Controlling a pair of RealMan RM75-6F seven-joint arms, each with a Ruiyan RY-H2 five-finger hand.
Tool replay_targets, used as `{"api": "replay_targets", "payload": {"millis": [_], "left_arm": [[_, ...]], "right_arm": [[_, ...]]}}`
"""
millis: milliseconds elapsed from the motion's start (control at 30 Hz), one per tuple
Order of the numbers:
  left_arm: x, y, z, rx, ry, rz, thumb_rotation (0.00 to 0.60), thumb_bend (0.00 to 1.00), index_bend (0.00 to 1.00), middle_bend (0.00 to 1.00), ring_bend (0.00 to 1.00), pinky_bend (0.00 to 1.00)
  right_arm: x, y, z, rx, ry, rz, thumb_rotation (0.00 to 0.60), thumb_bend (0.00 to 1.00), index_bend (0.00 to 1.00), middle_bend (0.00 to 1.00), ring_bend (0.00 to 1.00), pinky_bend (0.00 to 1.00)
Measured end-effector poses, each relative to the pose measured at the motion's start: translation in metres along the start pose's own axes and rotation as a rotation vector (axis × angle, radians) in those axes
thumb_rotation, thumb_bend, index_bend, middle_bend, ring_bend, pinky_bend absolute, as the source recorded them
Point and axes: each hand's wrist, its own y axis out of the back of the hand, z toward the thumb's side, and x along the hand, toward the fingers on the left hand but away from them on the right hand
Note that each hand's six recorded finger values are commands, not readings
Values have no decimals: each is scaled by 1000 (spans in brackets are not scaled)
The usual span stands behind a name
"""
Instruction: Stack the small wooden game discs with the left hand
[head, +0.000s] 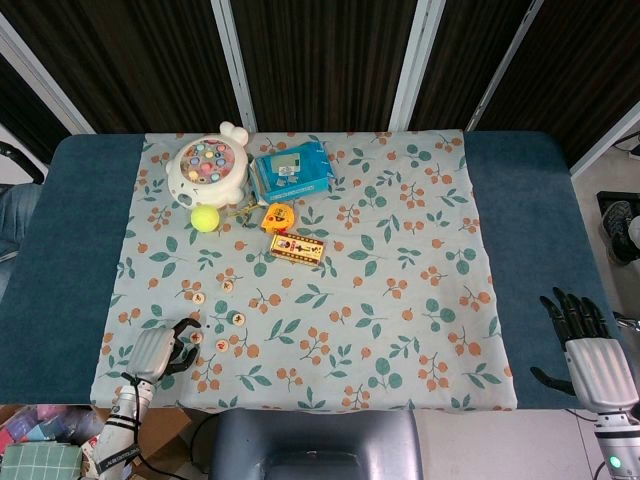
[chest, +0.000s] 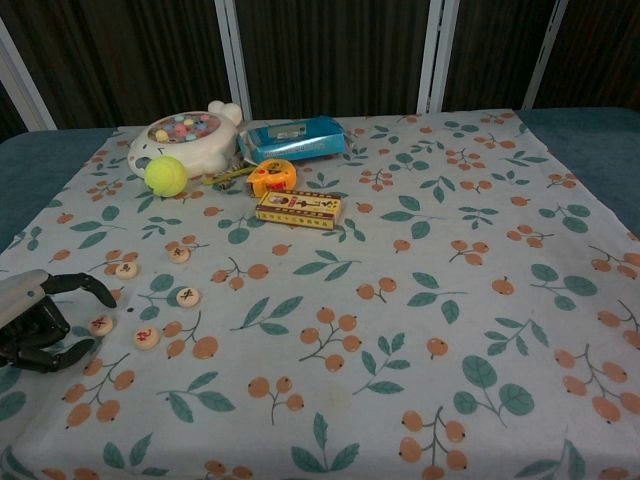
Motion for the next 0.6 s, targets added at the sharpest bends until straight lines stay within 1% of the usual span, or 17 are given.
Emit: {"api": "replay_targets", "payload": {"millis": [600], "left_arm": [[7,-5,-3,9,14,-8,600,409,451,1000,1000,1000]], "right_arm": [[1,1,-1,-2,-2,-4,600,196,0,0,0,0]]}}
